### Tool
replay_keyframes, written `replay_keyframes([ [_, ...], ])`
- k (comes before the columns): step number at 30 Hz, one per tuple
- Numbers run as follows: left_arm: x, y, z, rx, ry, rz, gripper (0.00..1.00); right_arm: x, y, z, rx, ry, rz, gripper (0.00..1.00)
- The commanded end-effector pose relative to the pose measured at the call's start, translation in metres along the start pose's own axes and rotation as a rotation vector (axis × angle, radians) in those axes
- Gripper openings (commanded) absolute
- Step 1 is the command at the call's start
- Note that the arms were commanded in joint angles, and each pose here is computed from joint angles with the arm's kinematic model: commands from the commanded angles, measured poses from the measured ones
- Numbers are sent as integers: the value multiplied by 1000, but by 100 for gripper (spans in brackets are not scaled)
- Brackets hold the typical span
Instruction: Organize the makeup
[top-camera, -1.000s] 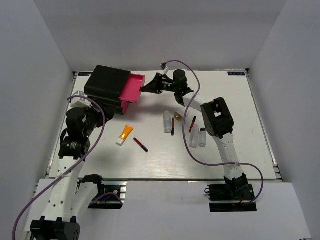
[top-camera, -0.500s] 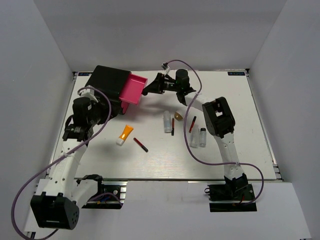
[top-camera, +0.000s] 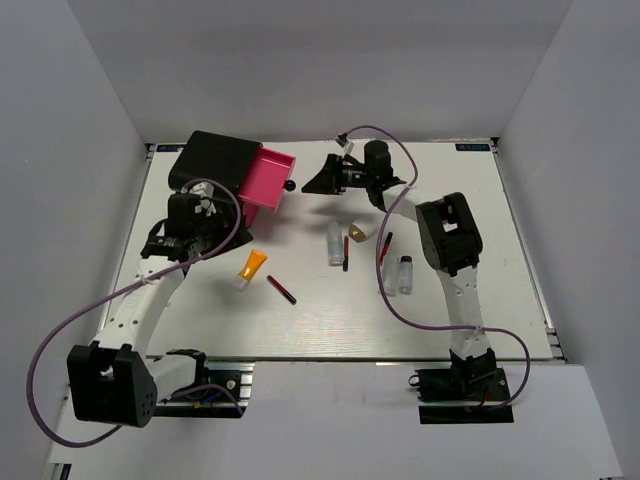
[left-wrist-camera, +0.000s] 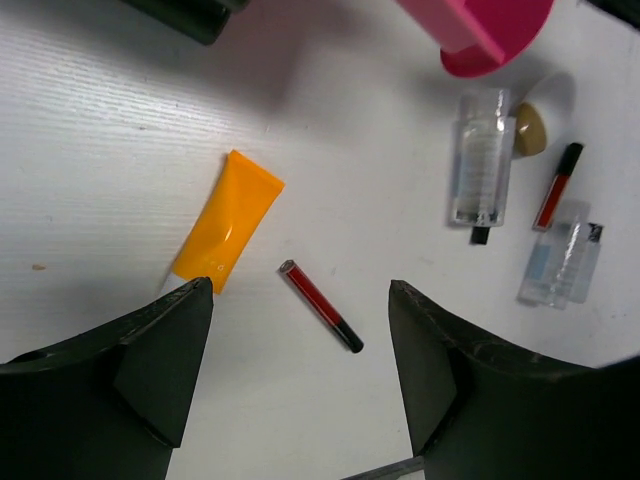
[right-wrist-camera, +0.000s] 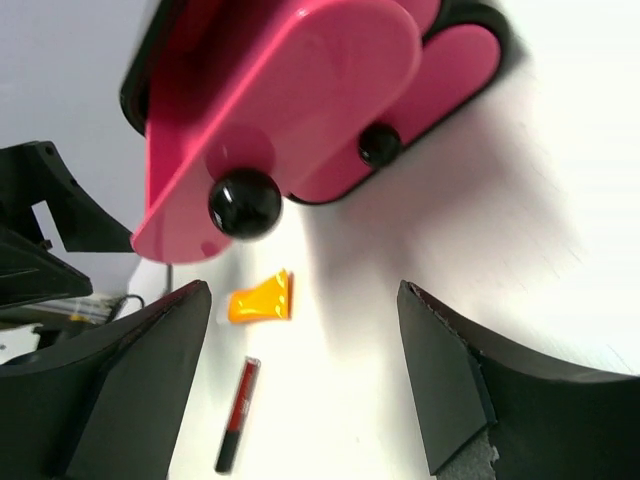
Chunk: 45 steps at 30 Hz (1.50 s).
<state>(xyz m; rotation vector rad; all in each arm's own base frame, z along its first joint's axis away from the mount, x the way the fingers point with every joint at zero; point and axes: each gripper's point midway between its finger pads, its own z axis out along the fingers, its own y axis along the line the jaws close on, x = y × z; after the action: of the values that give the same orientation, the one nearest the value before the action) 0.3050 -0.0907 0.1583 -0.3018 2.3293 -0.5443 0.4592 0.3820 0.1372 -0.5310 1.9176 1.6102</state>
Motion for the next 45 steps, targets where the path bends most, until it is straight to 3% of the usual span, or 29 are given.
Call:
replay_keyframes([
  [1, 9, 1, 3, -23, 38, 67, 81, -21, 19, -22, -1, -7, -115, 81],
  [8, 37, 5, 25, -98, 122, 139, 78, -20, 14, -37, 43, 22, -162, 79],
  [11, 44, 24, 30, -215, 129, 156, 76, -22, 10, -52, 81, 39, -218, 71],
  [14, 52, 33, 35, -270, 124, 189, 72, -19, 11, -65, 101, 58, -297, 51],
  [15, 54, 32, 38, -274, 124, 205, 69, -17, 12, -67, 102, 63, -306, 40],
  [17, 58, 37, 45, -304, 127, 230, 67, -15, 14, -77, 110, 65, -336, 32],
  [26, 72, 46, 69, -349, 110, 310, 67, -22, 19, -103, 142, 33, -343, 47],
  [32, 71, 56, 79, -418, 104, 328, 67, -28, 19, -109, 149, 14, -341, 48],
  [36, 80, 64, 88, -457, 164, 338, 65, -32, 21, -111, 147, 6, -341, 49],
  [45, 81, 63, 88, -455, 175, 329, 41, -35, 21, -119, 155, -11, -336, 49],
])
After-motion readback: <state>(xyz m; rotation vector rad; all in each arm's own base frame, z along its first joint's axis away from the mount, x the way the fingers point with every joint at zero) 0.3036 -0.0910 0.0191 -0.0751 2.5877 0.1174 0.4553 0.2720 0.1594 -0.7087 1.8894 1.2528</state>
